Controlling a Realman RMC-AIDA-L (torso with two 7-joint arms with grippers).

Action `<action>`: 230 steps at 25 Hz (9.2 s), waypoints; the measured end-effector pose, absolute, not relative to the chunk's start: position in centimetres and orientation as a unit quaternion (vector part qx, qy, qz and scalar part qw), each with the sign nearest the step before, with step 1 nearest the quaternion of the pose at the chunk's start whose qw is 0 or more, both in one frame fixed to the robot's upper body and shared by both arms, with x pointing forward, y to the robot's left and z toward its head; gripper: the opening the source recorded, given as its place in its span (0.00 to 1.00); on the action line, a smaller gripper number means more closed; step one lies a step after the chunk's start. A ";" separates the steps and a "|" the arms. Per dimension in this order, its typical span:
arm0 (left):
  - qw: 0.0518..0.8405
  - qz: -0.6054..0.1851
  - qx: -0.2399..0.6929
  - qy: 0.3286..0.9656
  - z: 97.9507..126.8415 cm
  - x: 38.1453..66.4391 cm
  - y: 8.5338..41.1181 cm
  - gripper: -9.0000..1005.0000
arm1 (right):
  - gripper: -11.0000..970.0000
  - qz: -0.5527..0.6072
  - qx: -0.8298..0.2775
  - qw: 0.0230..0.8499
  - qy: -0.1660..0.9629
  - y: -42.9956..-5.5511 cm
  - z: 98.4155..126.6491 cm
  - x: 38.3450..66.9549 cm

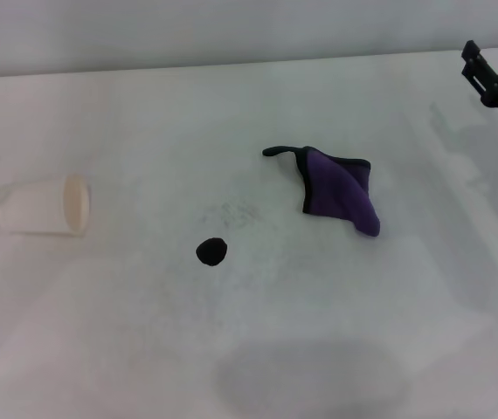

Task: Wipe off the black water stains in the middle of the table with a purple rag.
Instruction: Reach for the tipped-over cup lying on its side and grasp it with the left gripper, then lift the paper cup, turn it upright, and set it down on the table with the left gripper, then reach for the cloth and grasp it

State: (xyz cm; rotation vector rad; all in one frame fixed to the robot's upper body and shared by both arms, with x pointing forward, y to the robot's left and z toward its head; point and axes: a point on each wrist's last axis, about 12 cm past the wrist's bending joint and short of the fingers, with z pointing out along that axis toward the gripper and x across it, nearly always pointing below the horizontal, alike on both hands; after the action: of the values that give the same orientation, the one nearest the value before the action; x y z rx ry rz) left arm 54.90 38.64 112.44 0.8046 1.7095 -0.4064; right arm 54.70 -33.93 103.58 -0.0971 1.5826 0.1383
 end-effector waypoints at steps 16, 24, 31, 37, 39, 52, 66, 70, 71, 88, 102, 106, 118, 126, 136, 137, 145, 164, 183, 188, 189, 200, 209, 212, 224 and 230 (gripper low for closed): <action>0.438 -0.035 0.582 0.684 117.3 59.3 35.0 0.88 | 0.75 0.078 -0.034 0.692 0.716 -33.1 103.6 55.5; 0.379 -0.036 0.651 0.657 118.1 59.3 32.7 0.88 | 0.75 0.092 -0.026 0.692 0.715 -32.9 103.8 55.8; 0.322 -0.037 0.674 0.664 118.8 58.9 32.5 0.88 | 0.75 0.099 -0.014 0.693 0.714 -32.9 104.0 56.1; 0.276 -0.024 0.684 0.675 117.8 59.1 31.7 0.88 | 0.75 0.099 -0.017 0.687 0.720 -32.5 104.1 56.7; 0.277 -0.022 0.685 0.674 117.6 59.2 31.4 0.88 | 0.75 0.098 -0.018 0.685 0.722 -32.4 104.0 56.8; 0.271 0.003 0.691 0.670 114.3 60.1 29.2 0.88 | 0.75 0.096 -0.013 0.682 0.725 -32.7 103.9 56.7; 0.283 0.023 0.691 0.665 111.2 60.6 28.5 0.88 | 0.75 0.095 -0.008 0.684 0.723 -32.8 103.9 56.7; 0.281 0.020 0.690 0.666 110.7 60.8 28.2 0.88 | 0.75 0.094 -0.007 0.683 0.724 -32.8 103.8 56.6; 0.281 0.020 0.690 0.666 110.7 60.8 28.2 0.88 | 0.75 0.094 -0.007 0.683 0.724 -32.8 103.8 56.6; 0.300 0.028 0.677 0.672 109.4 61.1 27.8 0.88 | 0.75 0.094 -0.007 0.684 0.724 -32.8 103.8 56.6; 0.303 0.029 0.674 0.673 109.3 61.0 27.8 0.81 | 0.75 0.093 -0.007 0.683 0.725 -32.9 103.8 56.5; 0.318 0.028 0.665 0.675 109.4 61.2 27.5 0.79 | 0.75 0.093 -0.007 0.682 0.725 -32.9 103.8 56.5; 0.447 -0.019 0.590 0.672 110.1 61.0 27.0 0.78 | 0.75 0.095 -0.009 0.684 0.723 -32.7 103.9 56.7; 0.591 -0.091 0.456 0.659 108.0 59.5 26.6 0.77 | 0.75 0.096 -0.011 0.684 0.723 -32.7 103.9 56.7; 0.645 -0.125 0.253 0.710 103.4 56.5 26.6 0.77 | 0.75 0.097 -0.016 0.687 0.720 -32.5 104.2 57.0; 0.646 -0.127 0.244 0.712 103.3 56.5 26.6 0.77 | 0.75 0.097 -0.016 0.688 0.719 -32.4 104.3 57.1; 0.632 -0.148 0.148 0.746 101.6 55.6 26.1 0.78 | 0.75 0.101 -0.025 0.690 0.716 -32.0 104.6 57.6; 0.593 -0.160 0.135 0.777 99.4 53.1 25.7 0.78 | 0.75 0.108 -0.042 0.679 0.725 -31.5 104.0 57.1; 0.569 -0.152 0.124 0.799 98.2 52.1 26.1 0.79 | 0.75 0.110 -0.049 0.675 0.728 -31.5 103.7 56.7; 0.567 -0.151 0.123 0.800 98.2 52.0 26.1 0.79 | 0.75 0.110 -0.050 0.676 0.727 -31.4 103.8 56.8; 0.567 -0.151 0.123 0.800 98.2 52.0 26.1 0.79 | 0.75 0.110 -0.050 0.676 0.727 -31.4 103.8 56.8; 0.577 -0.148 0.138 0.792 98.2 51.7 26.1 0.82 | 0.75 0.109 -0.048 0.676 0.727 -31.5 103.8 56.8; 0.585 -0.155 0.128 0.785 98.1 50.6 26.5 0.89 | 0.75 0.109 -0.048 0.675 0.728 -31.5 103.7 56.8; 0.588 -0.156 0.120 0.785 97.9 49.9 26.8 0.89 | 0.75 0.109 -0.048 0.674 0.729 -31.5 103.7 56.7; 0.612 -0.172 0.094 0.767 97.7 46.9 28.0 0.89 | 0.75 0.123 -0.088 0.665 0.731 -30.3 103.6 56.7; 0.618 -0.184 0.081 0.760 97.8 46.0 28.1 0.89 | 0.76 0.131 -0.122 0.654 0.735 -29.4 103.2 56.5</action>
State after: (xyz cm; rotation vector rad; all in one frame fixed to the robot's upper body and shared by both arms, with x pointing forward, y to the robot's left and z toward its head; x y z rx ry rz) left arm 46.01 28.15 97.79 0.1874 1.7496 -0.4245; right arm 56.55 -29.40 103.23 -0.2760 1.6677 0.2965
